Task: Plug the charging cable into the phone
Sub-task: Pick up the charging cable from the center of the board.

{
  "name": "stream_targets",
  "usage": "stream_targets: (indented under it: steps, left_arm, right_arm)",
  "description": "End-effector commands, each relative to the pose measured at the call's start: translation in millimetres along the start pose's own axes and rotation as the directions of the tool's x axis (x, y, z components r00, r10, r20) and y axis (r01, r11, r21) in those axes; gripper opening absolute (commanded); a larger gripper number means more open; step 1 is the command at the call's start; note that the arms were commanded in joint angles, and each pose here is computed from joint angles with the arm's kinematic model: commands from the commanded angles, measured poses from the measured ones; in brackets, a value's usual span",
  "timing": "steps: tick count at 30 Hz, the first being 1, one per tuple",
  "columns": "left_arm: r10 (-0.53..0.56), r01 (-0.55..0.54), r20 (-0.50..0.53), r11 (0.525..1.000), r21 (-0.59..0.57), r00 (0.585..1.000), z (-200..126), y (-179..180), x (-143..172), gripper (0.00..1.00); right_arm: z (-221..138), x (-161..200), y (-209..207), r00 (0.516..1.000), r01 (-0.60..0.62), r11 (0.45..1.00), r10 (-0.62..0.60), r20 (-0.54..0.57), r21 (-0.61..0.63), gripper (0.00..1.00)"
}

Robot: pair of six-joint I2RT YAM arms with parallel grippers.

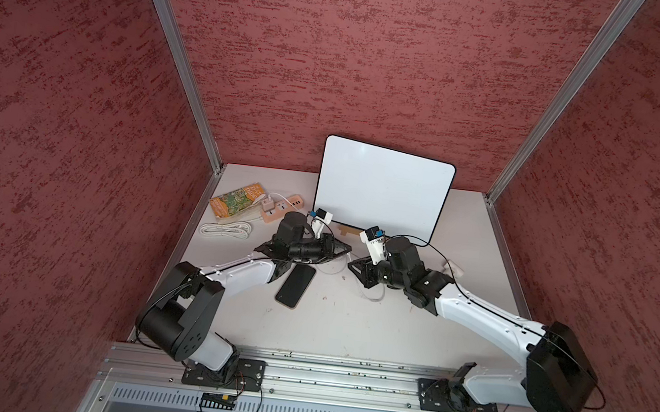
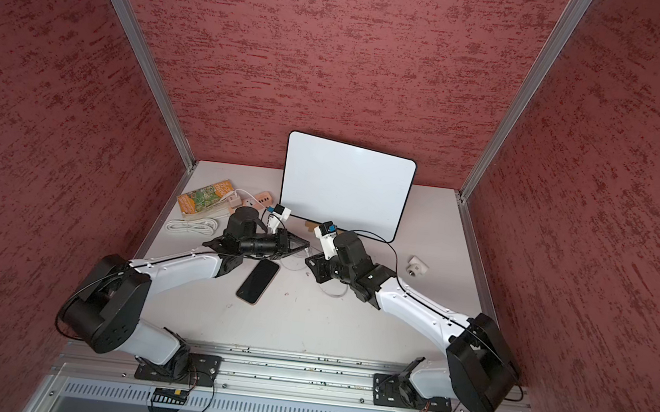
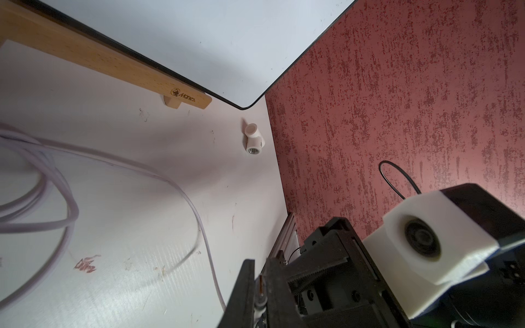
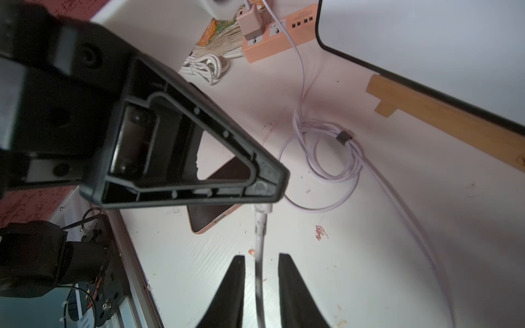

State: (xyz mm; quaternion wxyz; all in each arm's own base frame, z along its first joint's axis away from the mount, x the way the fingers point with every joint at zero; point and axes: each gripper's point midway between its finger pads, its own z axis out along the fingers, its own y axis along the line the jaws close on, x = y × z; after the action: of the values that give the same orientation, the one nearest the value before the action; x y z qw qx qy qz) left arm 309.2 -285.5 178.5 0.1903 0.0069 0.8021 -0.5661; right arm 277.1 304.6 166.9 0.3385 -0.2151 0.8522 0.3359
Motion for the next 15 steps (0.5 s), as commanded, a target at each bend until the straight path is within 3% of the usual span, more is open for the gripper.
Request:
stream_targets:
  steps: [1, 7, 15]
  left_arm:
    - [0.055, -0.053, 0.032, 0.997, -0.051, 0.998, -5, -5, -4, 0.0]
    - [0.16, -0.132, 0.059, 0.935, -0.329, 0.985, -18, 9, -2, 0.0]
    - [0.183, -0.145, 0.078, 0.928, -0.344, 0.98, -25, 2, -2, 0.0]
  right_arm:
    - [-1, -14, -6, 1.0, -0.001, 0.998, 0.0, 0.014, 0.059, 0.27]
    - [1, -16, -1, 0.999, 0.031, 0.996, -0.03, -0.012, 0.08, 0.3]
    - [6, -22, 12, 1.0, 0.028, 0.999, -0.028, -0.009, 0.035, 0.31]
